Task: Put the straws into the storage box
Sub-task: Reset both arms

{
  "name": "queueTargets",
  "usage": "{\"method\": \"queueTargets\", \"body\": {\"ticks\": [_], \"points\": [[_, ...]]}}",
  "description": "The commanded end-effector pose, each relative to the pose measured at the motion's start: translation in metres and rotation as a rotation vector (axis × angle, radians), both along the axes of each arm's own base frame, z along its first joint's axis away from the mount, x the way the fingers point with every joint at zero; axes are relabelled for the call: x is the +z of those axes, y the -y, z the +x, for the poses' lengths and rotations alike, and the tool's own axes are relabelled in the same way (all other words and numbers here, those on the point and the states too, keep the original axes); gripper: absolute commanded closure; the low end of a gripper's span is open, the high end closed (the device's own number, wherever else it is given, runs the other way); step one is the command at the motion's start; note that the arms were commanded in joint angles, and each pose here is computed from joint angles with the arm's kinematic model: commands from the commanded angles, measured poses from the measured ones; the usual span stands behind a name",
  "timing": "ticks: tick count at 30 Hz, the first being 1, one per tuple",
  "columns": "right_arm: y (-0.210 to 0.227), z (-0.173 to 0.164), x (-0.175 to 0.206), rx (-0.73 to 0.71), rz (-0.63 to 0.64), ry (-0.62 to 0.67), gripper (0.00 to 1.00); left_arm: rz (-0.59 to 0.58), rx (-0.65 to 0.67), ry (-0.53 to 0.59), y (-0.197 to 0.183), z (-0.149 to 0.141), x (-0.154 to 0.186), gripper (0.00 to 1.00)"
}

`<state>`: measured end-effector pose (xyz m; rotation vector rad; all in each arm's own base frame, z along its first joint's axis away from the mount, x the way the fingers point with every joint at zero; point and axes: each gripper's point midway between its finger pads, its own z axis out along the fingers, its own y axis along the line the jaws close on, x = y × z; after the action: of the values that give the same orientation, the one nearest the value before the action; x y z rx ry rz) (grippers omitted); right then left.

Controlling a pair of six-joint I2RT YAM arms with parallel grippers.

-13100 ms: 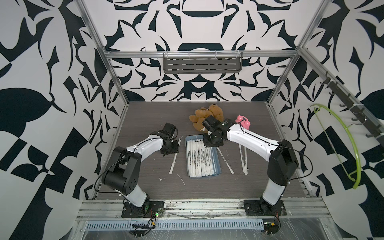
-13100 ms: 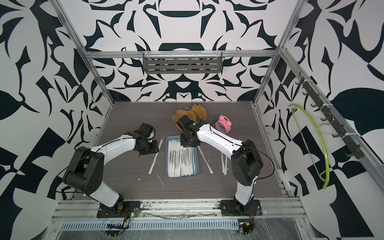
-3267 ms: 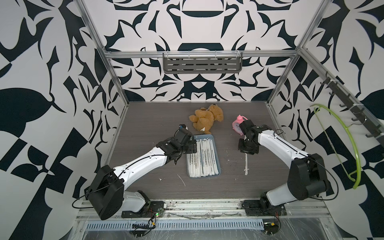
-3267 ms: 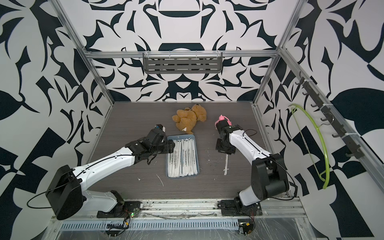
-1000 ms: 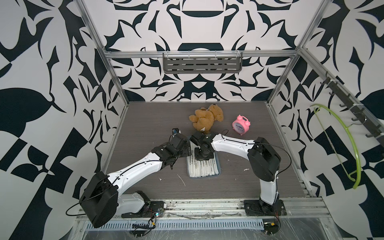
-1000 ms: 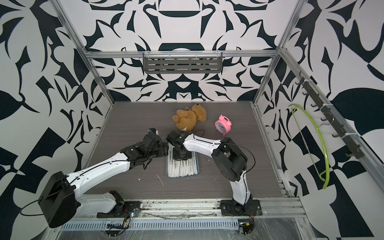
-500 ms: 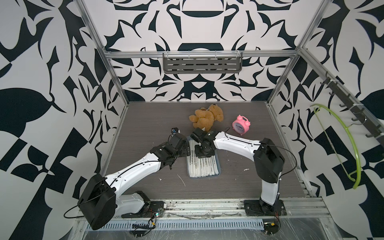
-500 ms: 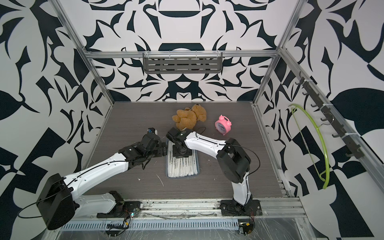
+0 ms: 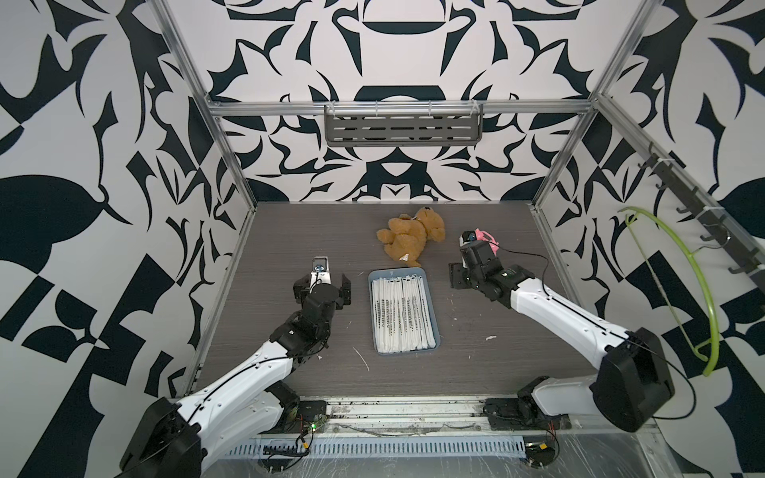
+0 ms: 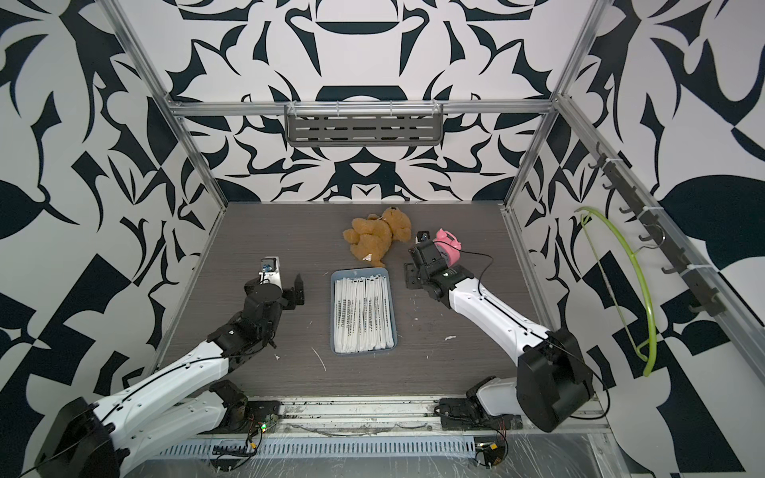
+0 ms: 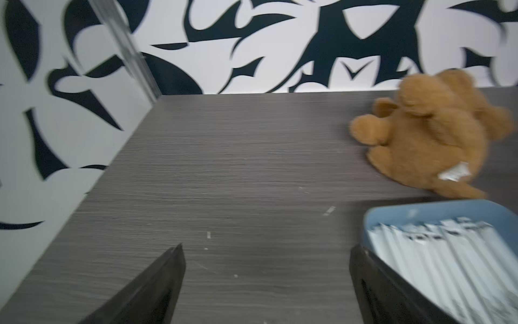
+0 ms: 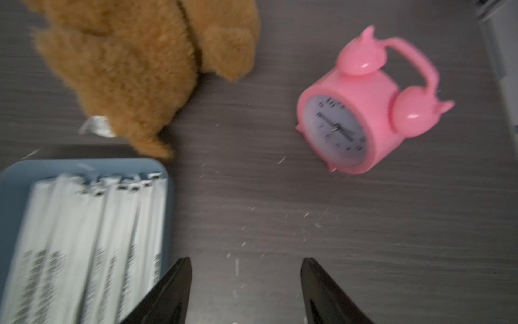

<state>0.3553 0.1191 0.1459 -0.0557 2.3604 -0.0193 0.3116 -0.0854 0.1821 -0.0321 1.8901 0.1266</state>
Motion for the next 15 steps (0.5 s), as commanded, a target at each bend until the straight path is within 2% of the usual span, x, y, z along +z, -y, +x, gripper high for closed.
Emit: {"method": "queueTargets", "body": {"ticks": [1, 4, 8, 10, 11, 13, 15], "points": [[0.068, 0.036, 0.051, -0.239, -0.122, 0.315, 0.33, 0.035, 0.204, 0.137, -0.048, 0.014, 0.032, 0.01], [0.109, 0.041, 0.031, -0.317, -0.087, 0.308, 0.32, 0.048, 0.297, 0.101, -0.081, 0.017, 0.015, 0.01], [0.134, 0.043, 0.011, -0.368, -0.191, 0.305, 0.34, 0.097, 0.413, 0.038, -0.119, 0.018, -0.018, 0.01], [0.143, 0.041, -0.004, -0.379, -0.176, 0.309, 0.34, 0.080, 0.426, 0.037, -0.127, 0.019, -0.031, 0.01], [0.145, 0.042, -0.015, -0.368, -0.159, 0.300, 0.35, 0.058, 0.399, 0.026, -0.126, 0.021, -0.039, 0.01], [0.149, 0.044, -0.012, -0.377, -0.166, 0.312, 0.39, 0.003, 0.326, 0.029, -0.121, 0.027, -0.051, 0.01], [0.142, 0.047, -0.010, -0.302, -0.163, 0.353, 0.39, -0.044, 0.205, 0.039, -0.107, 0.038, -0.053, 0.01]]}}
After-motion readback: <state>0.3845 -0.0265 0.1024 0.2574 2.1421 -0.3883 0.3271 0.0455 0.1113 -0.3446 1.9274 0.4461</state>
